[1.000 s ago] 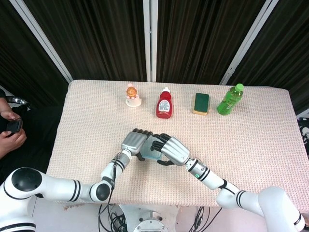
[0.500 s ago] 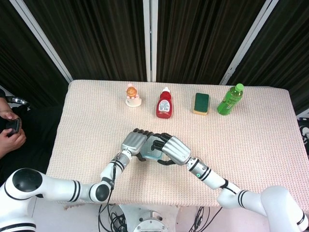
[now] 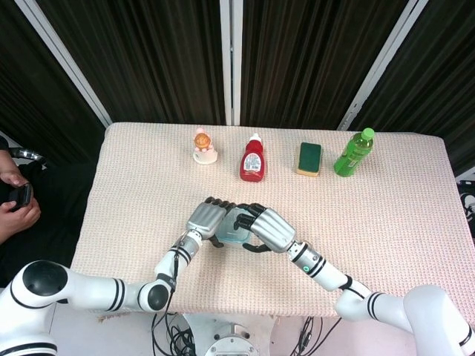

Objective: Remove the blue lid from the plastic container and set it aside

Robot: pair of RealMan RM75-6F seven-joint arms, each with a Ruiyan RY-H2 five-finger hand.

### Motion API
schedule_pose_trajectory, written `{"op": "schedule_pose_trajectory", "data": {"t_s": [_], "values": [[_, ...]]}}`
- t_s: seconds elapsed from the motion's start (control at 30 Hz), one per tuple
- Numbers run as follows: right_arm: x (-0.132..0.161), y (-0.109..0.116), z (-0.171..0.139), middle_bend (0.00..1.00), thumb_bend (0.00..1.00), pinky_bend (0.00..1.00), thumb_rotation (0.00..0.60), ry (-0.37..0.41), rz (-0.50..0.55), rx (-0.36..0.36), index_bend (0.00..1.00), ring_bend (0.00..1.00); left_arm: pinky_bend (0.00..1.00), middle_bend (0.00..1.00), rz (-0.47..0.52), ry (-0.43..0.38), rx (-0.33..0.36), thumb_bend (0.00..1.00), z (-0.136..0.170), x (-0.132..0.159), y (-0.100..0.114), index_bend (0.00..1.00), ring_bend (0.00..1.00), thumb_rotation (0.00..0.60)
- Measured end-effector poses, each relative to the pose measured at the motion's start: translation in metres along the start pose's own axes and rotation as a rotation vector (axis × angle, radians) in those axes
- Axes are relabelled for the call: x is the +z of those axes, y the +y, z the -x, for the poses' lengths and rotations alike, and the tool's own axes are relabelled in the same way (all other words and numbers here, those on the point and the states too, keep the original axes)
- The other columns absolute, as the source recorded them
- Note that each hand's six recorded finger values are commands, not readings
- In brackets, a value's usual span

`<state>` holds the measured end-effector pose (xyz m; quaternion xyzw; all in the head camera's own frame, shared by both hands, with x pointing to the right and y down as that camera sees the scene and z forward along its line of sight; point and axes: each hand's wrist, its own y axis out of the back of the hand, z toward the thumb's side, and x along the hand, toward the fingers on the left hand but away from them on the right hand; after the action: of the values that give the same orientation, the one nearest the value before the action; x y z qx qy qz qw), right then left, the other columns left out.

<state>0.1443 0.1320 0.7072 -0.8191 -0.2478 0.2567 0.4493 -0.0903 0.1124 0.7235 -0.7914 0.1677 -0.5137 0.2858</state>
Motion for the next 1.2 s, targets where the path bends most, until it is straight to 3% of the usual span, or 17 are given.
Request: {"op": "schedule_pose_trajectory", "data": {"t_s": [0.13, 0.43, 0.57, 0.73, 0.93, 1.2], "values": [[0.004, -0.002, 0.003, 0.43, 0.31, 0.36, 0.6, 0.005, -0.026, -0.008, 0.48, 0.22, 0.13, 0.24, 0.022, -0.009, 0.002, 0.08, 0.002, 0.001, 0.002, 0.14, 0.12, 0.6], [0.005, -0.001, 0.007, 0.44, 0.33, 0.37, 0.6, 0.0, -0.043, -0.019, 0.54, 0.23, 0.12, 0.2, 0.005, -0.035, 0.012, 0.08, 0.007, 0.002, 0.005, 0.06, 0.08, 0.6], [0.007, 0.001, 0.009, 0.44, 0.33, 0.37, 0.6, -0.002, -0.05, -0.037, 0.57, 0.23, 0.07, 0.12, -0.023, -0.035, 0.024, 0.07, 0.01, 0.001, 0.006, 0.03, 0.02, 0.6], [0.009, 0.002, 0.01, 0.47, 0.33, 0.37, 0.6, 0.0, -0.057, -0.063, 0.69, 0.26, 0.03, 0.02, -0.05, -0.03, 0.058, 0.05, 0.014, -0.003, 0.009, 0.0, 0.0, 0.6], [0.008, 0.002, 0.01, 0.5, 0.33, 0.39, 0.6, 0.004, -0.082, -0.095, 0.8, 0.28, 0.03, 0.02, -0.068, -0.012, 0.091, 0.03, 0.022, -0.013, 0.01, 0.0, 0.0, 0.6], [0.007, 0.007, 0.012, 0.54, 0.34, 0.39, 0.6, 0.016, -0.138, -0.116, 0.89, 0.29, 0.03, 0.02, -0.025, 0.017, 0.123, 0.03, 0.032, -0.032, 0.019, 0.0, 0.0, 0.6]]}}
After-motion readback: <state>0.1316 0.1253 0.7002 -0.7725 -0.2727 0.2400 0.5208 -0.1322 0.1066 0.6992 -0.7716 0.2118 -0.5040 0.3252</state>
